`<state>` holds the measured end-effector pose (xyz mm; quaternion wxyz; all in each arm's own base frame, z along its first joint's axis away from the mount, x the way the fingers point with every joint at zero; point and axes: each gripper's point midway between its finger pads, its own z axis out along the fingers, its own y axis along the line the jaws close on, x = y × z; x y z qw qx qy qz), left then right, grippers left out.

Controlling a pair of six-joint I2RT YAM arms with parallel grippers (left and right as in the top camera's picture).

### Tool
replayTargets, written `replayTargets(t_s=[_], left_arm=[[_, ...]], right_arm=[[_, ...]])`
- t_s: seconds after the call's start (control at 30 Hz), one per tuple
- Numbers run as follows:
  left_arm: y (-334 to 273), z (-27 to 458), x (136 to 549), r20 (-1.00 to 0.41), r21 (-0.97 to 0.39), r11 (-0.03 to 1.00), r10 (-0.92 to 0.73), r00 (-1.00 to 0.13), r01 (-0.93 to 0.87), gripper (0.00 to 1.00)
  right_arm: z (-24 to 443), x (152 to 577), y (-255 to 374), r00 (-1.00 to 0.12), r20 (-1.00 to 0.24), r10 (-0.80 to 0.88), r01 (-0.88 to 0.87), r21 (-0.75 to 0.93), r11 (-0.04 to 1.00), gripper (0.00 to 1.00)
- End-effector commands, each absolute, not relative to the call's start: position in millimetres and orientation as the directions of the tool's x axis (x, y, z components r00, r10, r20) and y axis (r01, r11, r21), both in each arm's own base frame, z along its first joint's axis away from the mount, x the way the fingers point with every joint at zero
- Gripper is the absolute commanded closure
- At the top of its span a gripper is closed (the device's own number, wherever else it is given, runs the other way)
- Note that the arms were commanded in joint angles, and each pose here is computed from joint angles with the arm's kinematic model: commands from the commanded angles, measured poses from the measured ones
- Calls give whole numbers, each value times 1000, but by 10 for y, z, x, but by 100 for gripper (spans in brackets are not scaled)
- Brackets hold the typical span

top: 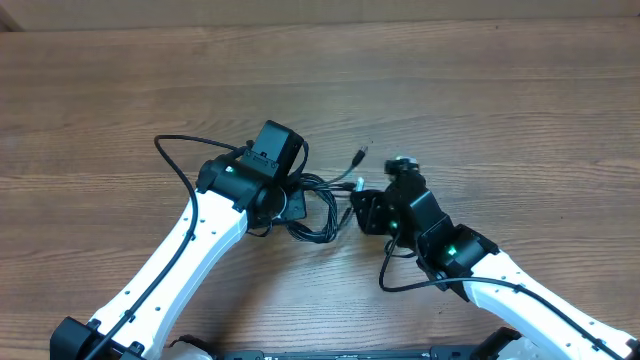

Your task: Untangle cables

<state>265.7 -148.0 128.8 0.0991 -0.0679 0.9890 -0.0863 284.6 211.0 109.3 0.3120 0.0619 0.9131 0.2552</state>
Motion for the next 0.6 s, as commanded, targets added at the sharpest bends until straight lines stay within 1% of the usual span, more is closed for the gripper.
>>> replayTargets(t_s=[0.0, 0.07, 0.17, 0.23, 0.33, 0.47, 0.57], left_arm=[[-1591, 1309, 2605, -155, -237, 969, -115, -981, -76, 96], [-1610, 1313, 2601, -151, -247, 966, -114, -982, -74, 96], [-1612, 1317, 2619, -158, -248, 966, -115, -981, -74, 96], [-1611, 1323, 2651, -173, -246, 966, -118, -978, -73, 96], [-1530, 1319, 2713, -206, -207, 973, -143, -968, -99, 96], [-1454, 1312, 2733, -219, -175, 975, -175, -960, -137, 96], [-1455, 1313, 2739, -215, -183, 967, -213, -953, -175, 96]], right_arm=[[1083, 3019, 1805, -718, -543, 435, 154, 485, 861, 63], [1005, 2985, 1756, -729, -523, 443, 188, 469, 863, 63], [953, 2929, 1743, -750, -504, 429, 191, 455, 870, 57], [1001, 2902, 1812, -773, -507, 382, 131, 462, 877, 53], [1221, 2834, 1953, -797, -522, 305, 9, 494, 870, 48], [1630, 2693, 2065, -798, -557, 230, -132, 534, 835, 47], [1935, 2516, 2203, -788, -594, 163, -281, 581, 764, 48]])
